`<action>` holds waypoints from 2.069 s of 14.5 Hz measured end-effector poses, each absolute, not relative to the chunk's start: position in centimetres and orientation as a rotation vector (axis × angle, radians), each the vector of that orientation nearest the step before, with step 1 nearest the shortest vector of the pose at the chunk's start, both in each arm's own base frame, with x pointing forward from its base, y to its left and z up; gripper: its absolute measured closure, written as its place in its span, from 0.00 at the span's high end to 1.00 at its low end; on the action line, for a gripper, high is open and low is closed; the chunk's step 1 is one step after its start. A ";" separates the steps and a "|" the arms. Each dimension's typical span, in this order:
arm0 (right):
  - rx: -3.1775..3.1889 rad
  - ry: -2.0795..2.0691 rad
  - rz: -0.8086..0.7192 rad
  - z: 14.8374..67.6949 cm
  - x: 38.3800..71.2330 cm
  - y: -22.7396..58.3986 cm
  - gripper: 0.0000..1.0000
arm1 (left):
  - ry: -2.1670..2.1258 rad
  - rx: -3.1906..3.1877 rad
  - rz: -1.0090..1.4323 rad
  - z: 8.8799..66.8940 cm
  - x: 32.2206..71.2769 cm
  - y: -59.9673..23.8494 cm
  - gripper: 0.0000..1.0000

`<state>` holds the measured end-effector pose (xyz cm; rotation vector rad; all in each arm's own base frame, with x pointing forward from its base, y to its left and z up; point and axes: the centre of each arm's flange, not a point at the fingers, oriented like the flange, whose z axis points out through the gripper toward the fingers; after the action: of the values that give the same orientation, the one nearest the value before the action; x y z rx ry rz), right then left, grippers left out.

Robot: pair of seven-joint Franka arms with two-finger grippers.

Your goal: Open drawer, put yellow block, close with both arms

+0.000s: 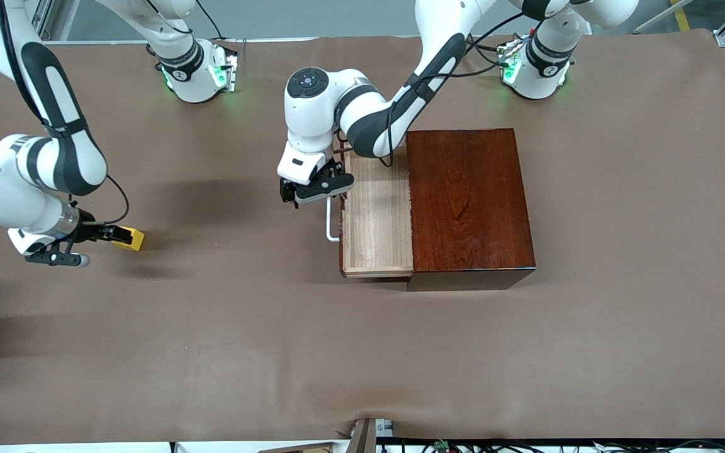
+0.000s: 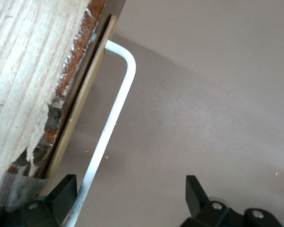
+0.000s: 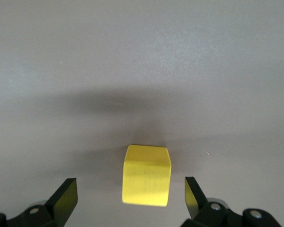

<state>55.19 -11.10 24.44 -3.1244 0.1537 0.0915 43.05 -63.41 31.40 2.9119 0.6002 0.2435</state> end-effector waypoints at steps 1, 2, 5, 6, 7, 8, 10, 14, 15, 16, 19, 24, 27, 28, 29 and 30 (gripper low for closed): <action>-3.126 0.153 0.079 23.5 54.7 -11.0 1.00 | 0.602 2.906 0.246 31.5 43.1 -63.4 1.00; -3.125 0.152 0.078 22.8 54.3 -10.9 1.00 | 0.604 2.904 0.246 31.5 43.1 -63.4 1.00; -3.120 0.160 0.109 21.4 53.6 -11.1 1.00 | 0.617 2.899 0.246 31.5 43.1 -63.4 1.00; -3.118 0.170 0.117 21.1 53.4 -11.4 1.00 | 0.619 2.898 0.247 31.5 43.1 -63.4 1.00; -3.116 0.181 0.123 20.9 53.3 -11.8 0.93 | 0.619 2.897 0.247 31.5 43.1 -63.4 1.00; -3.114 0.191 0.128 20.7 53.1 -12.1 0.84 | 0.620 2.896 0.248 31.6 43.2 -63.5 1.00; -3.112 0.200 0.136 20.4 53.0 -12.5 0.79 | 0.620 2.896 0.248 31.6 43.2 -63.5 1.00; -3.109 0.212 0.144 20.2 52.8 -12.9 0.55 | 0.567 2.909 0.255 31.8 43.1 -63.6 1.00; -3.109 0.212 0.147 20.2 52.8 -12.9 0.55 | 0.525 2.918 0.262 31.8 43.1 -63.6 1.00; -3.107 0.211 0.156 20.2 52.8 -12.8 0.55 | 0.479 2.929 0.277 31.9 43.0 -63.7 1.00; -3.095 0.199 0.226 20.7 52.7 -12.4 0.55 | 0.324 2.959 0.359 32.3 42.6 -64.2 1.00; -3.092 0.169 0.242 24.7 53.3 -11.2 0.55 | 0.147 2.971 0.412 36.0 42.8 -64.1 1.00; -3.094 0.150 0.251 27.7 53.7 -10.4 0.55 | 0.035 3.054 0.426 42.2 43.6 -61.3 1.00; -3.088 0.154 0.260 28.7 53.9 -10.3 0.55 | 0.024 3.090 0.419 44.6 44.4 -59.4 1.00; -3.077 0.159 0.272 29.8 54.2 -10.1 0.55 | 0.033 3.118 0.410 47.0 45.5 -57.2 1.00; -3.060 0.163 0.290 30.8 54.4 -9.7 0.55 | 0.058 3.144 0.397 49.3 46.6 -54.8 1.00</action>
<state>54.41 -9.71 30.81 -3.0601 0.1633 0.2897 46.58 -54.80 49.34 3.1445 0.0576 0.3972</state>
